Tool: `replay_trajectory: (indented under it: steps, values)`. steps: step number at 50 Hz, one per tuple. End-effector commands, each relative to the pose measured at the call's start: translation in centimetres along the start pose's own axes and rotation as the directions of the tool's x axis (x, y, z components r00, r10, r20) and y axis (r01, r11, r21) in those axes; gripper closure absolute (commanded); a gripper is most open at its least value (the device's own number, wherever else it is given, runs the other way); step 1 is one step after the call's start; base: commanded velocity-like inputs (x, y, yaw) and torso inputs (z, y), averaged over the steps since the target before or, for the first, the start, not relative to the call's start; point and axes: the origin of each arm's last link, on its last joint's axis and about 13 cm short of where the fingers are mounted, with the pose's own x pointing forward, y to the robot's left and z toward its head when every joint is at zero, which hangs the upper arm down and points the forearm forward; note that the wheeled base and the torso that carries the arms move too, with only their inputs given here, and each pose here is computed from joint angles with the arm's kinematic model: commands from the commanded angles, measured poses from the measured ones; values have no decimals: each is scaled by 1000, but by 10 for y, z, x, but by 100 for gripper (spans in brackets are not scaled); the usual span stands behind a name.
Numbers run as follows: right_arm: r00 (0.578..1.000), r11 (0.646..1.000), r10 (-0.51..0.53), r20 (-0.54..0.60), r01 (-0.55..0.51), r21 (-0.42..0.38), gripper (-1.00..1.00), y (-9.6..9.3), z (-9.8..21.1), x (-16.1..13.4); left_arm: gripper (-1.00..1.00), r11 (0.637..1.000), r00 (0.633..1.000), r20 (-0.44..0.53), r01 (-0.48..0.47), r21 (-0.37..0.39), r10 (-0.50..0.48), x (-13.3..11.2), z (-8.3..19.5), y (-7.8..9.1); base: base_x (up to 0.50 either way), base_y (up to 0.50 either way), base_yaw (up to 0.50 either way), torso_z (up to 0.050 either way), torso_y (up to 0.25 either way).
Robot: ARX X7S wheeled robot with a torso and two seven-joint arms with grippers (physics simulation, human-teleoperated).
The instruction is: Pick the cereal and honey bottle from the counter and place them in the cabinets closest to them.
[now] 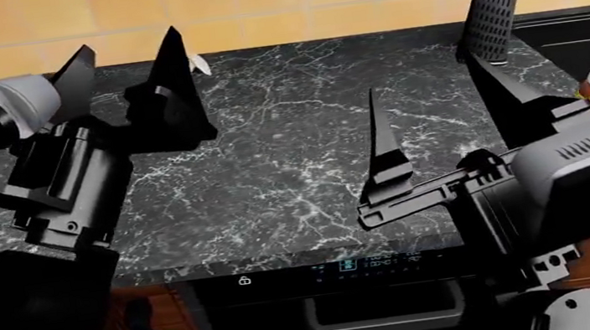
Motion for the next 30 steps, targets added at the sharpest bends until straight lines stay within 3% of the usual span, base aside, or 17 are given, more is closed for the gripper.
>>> replay_trajectory:
  steps: [1, 30]
  values:
    - [1000, 1000, 14, 12, -14, 26, -100, -1, -1, -2, -100, 999, 1000, 19, -10, 33, 10, -7, -3, -2, -2, -500, 0, 0, 0]
    - [1000, 1000, 7, 24, -7, 22, -100, 0, -1, -2, -100, 999, 1000, 24, -19, 50, 18, -6, -3, 0, 21, -500, 0, 0, 0]
